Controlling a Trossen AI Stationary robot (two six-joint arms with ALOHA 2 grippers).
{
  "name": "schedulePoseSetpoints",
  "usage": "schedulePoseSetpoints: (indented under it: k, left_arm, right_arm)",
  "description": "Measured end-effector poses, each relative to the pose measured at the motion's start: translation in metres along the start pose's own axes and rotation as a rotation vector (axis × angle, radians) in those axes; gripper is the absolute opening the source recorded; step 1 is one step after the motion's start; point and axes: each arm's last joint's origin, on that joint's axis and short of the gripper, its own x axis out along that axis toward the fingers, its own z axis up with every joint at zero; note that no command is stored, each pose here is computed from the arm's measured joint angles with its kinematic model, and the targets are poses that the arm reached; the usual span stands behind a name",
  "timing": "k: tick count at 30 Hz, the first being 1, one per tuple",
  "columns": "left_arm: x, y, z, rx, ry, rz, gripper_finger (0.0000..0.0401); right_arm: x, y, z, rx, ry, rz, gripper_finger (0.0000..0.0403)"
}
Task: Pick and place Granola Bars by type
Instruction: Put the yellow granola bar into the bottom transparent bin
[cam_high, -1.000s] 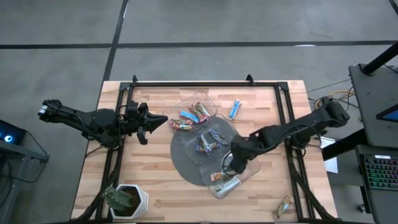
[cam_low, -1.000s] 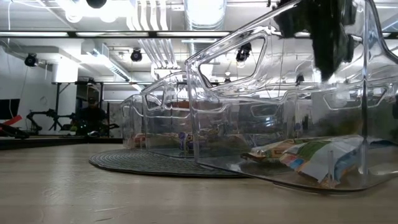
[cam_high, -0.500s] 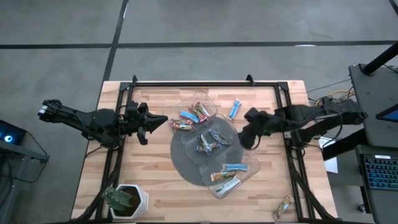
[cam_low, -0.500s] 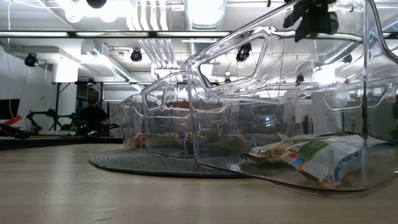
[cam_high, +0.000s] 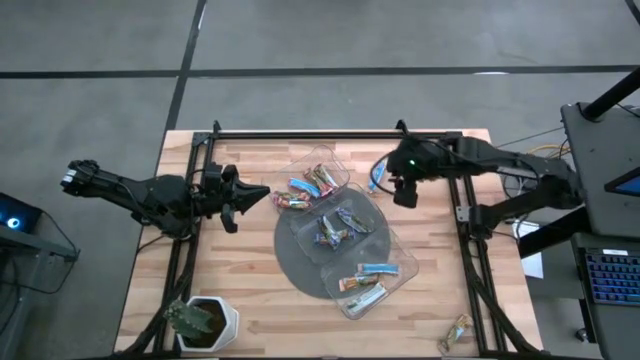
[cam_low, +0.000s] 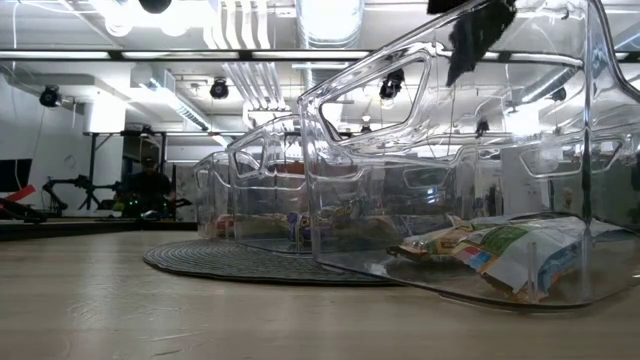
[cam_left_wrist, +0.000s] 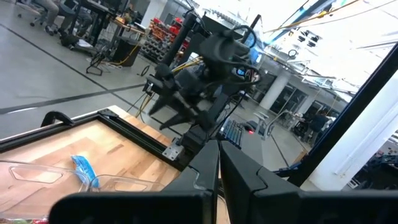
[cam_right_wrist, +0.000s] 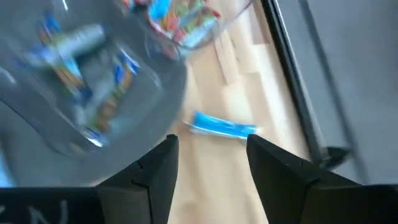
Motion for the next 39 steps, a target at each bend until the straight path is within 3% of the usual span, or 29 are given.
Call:
schedulePoseSetpoints:
  k: [7,16,19,30,35,39]
  left_arm:
    - [0.0,0.0,0.0,-0.002,0.0,0.0,0.0]
    - [0.0,0.001,0.0,0.013,-0.008,0.017,0.0]
    - [0.0,0.001,0.0,0.026,-0.003,0.021,0.0]
    - [0.0,0.002,-0.002,0.029,0.001,0.047,0.0]
    - [0.0,0.002,-0.002,0.024,0.002,0.045,0.0]
    - [0.0,0.002,-0.002,0.021,0.002,0.046,0.0]
  right_arm:
    - [0.033,-0.015,0.002,-0.366,0.125,-0.007,0.018]
    - [0.087,-0.013,-0.002,-0.741,0.294,0.081,0.018]
    - [0.106,-0.012,-0.002,-0.815,0.319,0.106,0.018]
    - [0.161,-0.021,-0.005,-0.767,0.378,0.145,0.018]
    - [0.158,-0.043,-0.009,-0.616,0.355,0.169,0.018]
    - [0.14,-0.065,-0.011,-0.524,0.303,0.116,0.018]
